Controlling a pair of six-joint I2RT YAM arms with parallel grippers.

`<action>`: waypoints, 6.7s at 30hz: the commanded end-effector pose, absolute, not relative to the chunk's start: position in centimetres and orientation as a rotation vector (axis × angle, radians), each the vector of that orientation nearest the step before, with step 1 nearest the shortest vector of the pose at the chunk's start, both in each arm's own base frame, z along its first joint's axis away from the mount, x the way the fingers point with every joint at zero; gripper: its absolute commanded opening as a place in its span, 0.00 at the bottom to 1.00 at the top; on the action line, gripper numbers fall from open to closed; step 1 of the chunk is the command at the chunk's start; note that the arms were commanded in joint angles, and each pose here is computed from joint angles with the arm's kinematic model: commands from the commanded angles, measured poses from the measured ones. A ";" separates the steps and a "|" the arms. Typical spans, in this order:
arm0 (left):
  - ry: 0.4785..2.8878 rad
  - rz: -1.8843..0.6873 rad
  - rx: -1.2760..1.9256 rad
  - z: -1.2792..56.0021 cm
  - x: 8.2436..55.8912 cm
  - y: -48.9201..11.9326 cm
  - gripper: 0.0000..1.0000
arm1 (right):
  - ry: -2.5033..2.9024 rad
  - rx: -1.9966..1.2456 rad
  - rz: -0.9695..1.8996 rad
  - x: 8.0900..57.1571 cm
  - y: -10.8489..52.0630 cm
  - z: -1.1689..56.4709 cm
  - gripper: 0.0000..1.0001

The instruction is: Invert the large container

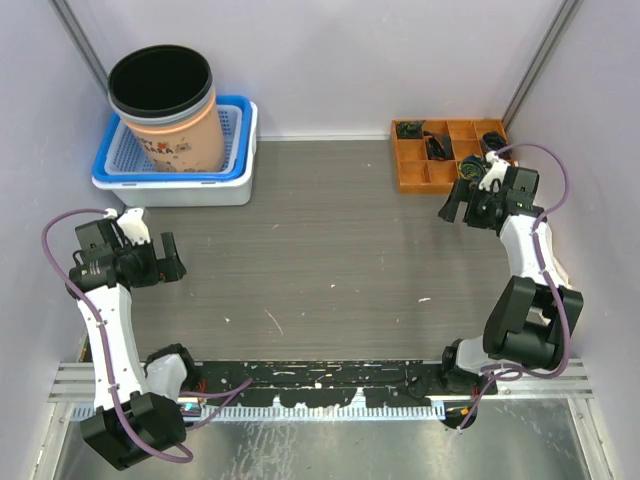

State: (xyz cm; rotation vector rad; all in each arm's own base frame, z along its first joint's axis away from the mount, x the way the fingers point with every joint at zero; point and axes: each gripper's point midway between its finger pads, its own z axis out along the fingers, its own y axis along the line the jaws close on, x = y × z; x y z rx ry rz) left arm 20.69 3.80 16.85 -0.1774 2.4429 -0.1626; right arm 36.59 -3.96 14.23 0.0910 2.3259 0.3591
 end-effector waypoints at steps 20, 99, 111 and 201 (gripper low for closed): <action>2.187 -0.131 0.185 33.9 24.0 3.3 0.99 | 2.131 0.003 0.484 35.9 -3.7 18.6 1.00; 1.561 -0.207 0.872 44.7 50.8 -5.6 0.99 | 2.312 -0.041 0.369 35.5 -6.5 13.5 1.00; 1.601 -0.102 0.836 42.5 54.5 -3.8 0.99 | 2.309 -0.047 0.366 35.5 -6.6 13.5 1.00; 1.681 -0.002 0.693 42.8 54.5 -3.8 0.50 | 2.364 -0.078 0.478 35.1 -5.5 12.4 1.00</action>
